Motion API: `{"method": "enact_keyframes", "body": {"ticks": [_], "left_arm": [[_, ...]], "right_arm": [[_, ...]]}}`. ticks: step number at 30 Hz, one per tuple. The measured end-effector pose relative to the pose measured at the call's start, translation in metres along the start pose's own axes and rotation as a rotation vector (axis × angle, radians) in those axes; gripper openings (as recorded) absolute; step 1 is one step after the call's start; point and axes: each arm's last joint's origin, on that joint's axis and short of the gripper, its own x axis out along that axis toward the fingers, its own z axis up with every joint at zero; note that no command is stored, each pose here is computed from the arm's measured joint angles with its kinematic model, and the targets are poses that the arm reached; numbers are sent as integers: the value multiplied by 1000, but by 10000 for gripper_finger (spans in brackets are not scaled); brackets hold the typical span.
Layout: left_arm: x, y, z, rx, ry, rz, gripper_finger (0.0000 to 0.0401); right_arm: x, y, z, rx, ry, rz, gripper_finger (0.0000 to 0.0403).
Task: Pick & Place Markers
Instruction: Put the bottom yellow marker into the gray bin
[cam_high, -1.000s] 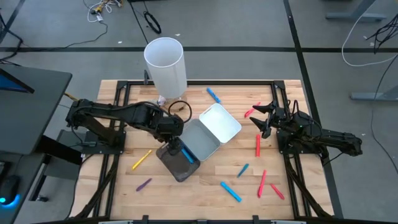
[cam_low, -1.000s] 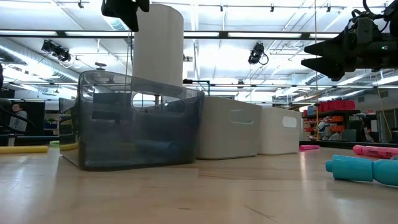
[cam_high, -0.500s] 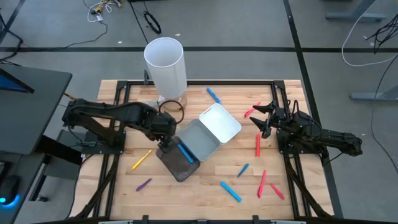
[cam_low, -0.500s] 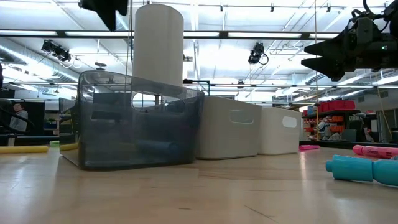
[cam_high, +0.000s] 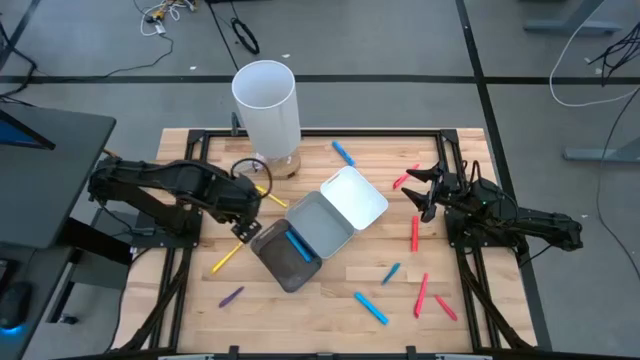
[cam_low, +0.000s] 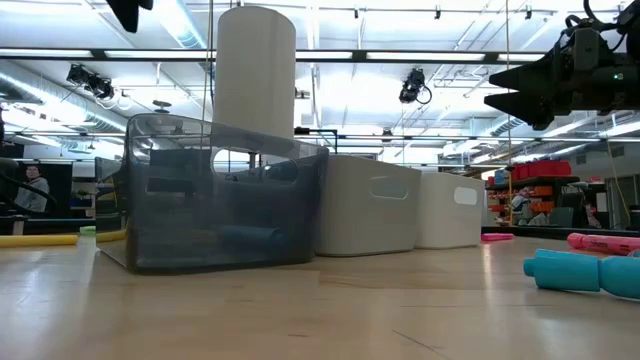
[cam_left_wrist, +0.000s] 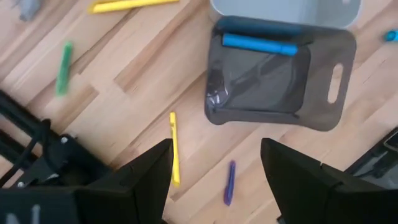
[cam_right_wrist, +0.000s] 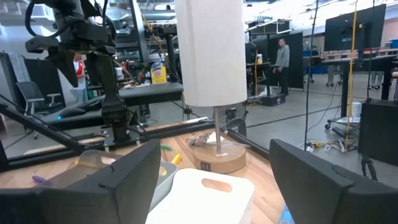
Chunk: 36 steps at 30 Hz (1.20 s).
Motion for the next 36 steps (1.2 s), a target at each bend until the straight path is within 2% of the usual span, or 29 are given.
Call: {"method": "enact_keyframes", "body": {"ticks": [7, 17, 27, 36], "left_arm": [[-14, 10, -16, 4, -22, -37, 248], [-3, 37, -38, -36, 15, -17, 248], [4, 52, -47, -33, 32, -10, 248], [3, 52, -49, -27, 31, -17, 248]], "right_arm": [[0, 0, 0, 0, 1, 1, 302], [0, 0, 0, 0, 0, 2, 302], [0, 0, 0, 0, -1, 1, 302], [0, 0, 0, 0, -1, 1, 302]]}}
